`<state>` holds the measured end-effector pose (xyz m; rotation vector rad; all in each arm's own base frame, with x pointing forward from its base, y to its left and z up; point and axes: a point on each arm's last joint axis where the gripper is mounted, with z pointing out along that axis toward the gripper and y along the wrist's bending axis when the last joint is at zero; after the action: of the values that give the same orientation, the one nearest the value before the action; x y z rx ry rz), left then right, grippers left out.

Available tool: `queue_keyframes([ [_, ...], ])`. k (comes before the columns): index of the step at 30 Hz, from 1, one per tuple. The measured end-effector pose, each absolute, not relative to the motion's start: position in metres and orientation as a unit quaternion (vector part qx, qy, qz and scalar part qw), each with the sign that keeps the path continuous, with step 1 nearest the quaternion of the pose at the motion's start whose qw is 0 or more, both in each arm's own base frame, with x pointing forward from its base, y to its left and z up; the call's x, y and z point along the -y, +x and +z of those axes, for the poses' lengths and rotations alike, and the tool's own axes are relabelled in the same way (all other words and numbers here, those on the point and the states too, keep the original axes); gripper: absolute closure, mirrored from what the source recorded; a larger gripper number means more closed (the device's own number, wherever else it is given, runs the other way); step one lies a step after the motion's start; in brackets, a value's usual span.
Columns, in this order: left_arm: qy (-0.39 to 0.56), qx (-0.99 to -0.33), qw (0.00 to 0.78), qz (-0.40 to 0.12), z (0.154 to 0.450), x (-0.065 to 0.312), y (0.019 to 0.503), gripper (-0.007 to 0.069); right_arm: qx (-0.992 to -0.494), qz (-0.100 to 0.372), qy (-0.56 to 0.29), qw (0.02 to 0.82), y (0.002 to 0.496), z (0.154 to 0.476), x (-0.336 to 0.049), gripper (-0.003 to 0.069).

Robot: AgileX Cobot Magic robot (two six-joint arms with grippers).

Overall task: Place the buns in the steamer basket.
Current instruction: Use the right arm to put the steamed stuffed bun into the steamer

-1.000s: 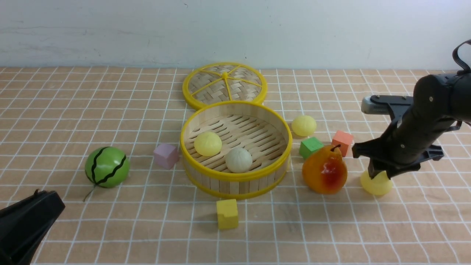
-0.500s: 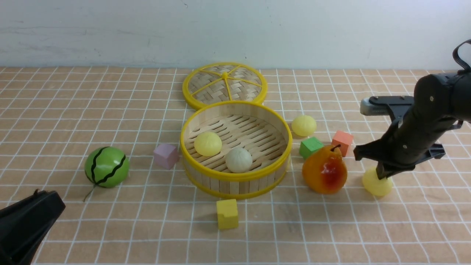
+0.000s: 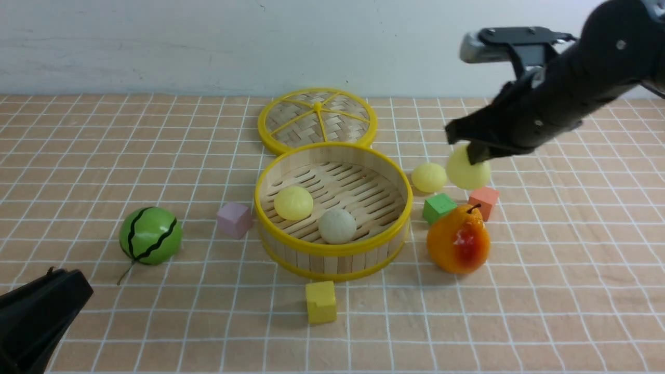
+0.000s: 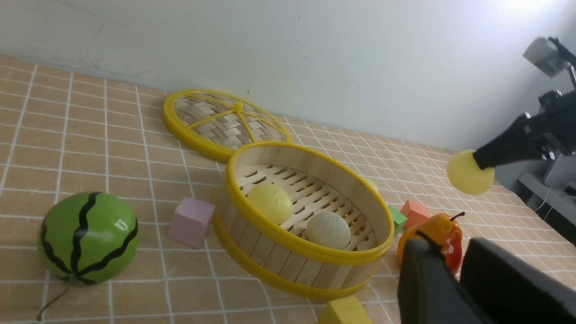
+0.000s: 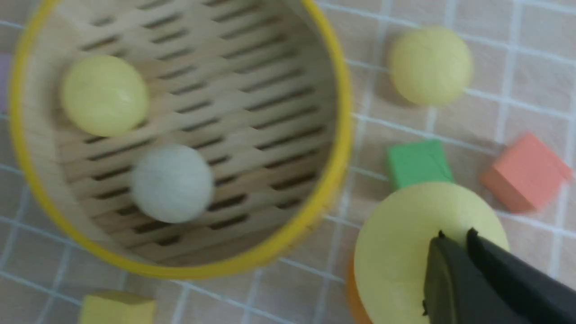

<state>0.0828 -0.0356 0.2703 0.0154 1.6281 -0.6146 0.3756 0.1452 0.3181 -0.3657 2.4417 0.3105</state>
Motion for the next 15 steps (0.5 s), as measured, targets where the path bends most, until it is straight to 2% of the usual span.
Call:
queue_keyframes([
  [6,0.007,-0.715,0.645,-0.270,0.270,0.036,0.083,0.0498,-0.922,0.134,-0.174,0.317,0.395,0.298,-0.188,0.0654],
  [15,0.007,-0.715,0.645,-0.270,0.270,0.036,0.083,0.0487,-0.933,0.137,-0.164,0.288,0.424,0.235,-0.205,0.0632],
])
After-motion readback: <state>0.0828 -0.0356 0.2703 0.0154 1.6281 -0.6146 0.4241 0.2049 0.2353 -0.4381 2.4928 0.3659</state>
